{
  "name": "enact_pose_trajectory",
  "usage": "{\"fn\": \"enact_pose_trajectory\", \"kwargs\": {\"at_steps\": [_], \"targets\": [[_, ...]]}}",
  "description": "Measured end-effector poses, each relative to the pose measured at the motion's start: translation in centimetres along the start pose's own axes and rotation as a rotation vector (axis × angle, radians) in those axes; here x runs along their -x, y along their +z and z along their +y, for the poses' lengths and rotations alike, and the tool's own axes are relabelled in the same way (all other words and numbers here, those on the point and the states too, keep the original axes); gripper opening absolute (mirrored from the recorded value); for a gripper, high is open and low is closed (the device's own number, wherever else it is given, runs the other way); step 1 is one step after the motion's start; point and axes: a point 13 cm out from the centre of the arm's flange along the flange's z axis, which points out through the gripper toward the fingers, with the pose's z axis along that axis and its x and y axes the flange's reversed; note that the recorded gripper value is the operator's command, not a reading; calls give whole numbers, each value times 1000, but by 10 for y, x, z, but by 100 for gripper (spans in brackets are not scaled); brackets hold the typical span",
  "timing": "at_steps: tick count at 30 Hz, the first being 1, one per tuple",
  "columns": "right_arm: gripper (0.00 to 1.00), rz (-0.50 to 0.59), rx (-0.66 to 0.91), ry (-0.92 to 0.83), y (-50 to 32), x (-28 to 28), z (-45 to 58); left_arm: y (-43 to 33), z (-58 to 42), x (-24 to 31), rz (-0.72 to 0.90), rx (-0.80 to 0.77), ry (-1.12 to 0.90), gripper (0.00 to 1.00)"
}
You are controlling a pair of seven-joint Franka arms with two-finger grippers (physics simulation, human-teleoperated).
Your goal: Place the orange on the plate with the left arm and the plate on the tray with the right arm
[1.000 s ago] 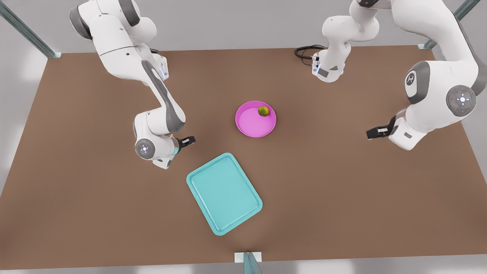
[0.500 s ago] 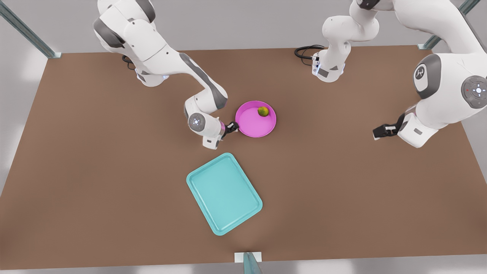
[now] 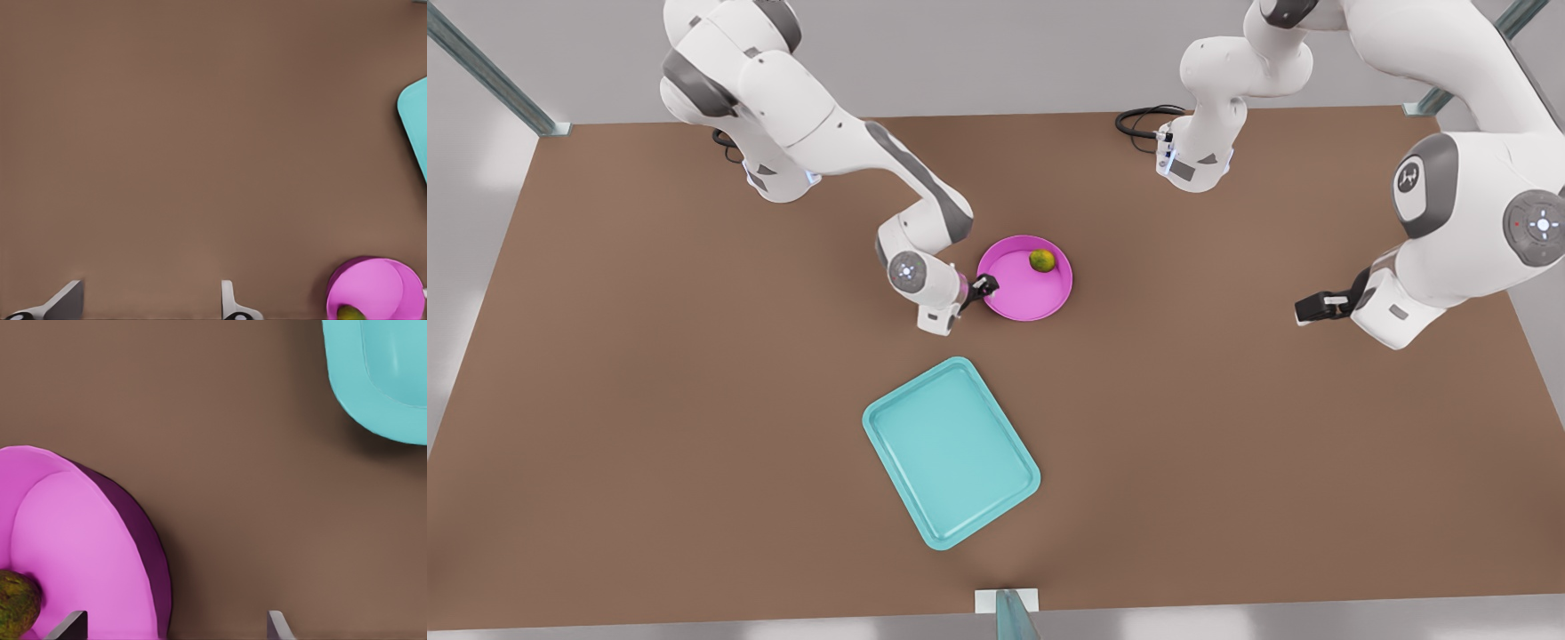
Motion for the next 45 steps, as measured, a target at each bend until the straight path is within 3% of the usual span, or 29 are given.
{"fn": "enact_pose_trajectory", "kwargs": {"at_steps": [10,11,12,13,16,19,23,34,45], "targets": [[100,27,5,16,19,-7,2,-3,2,-10,23,2,6,100],[95,27,5,17,19,-7,3,-4,2,-11,25,3,6,100],[78,27,6,18,19,-7,3,-4,3,-12,27,3,5,100],[77,27,7,18,19,-7,4,-4,4,-12,29,4,4,100],[57,25,8,20,19,-5,5,0,8,-11,39,9,-3,100],[48,29,7,17,23,-6,7,2,9,-10,41,10,-5,100],[21,26,9,12,24,-3,10,3,8,-11,46,8,-3,100],[21,-31,34,-8,-26,18,29,-3,-4,-14,55,7,16,100],[21,-209,113,132,-121,111,-24,-2,-3,-16,65,8,13,100]]}}
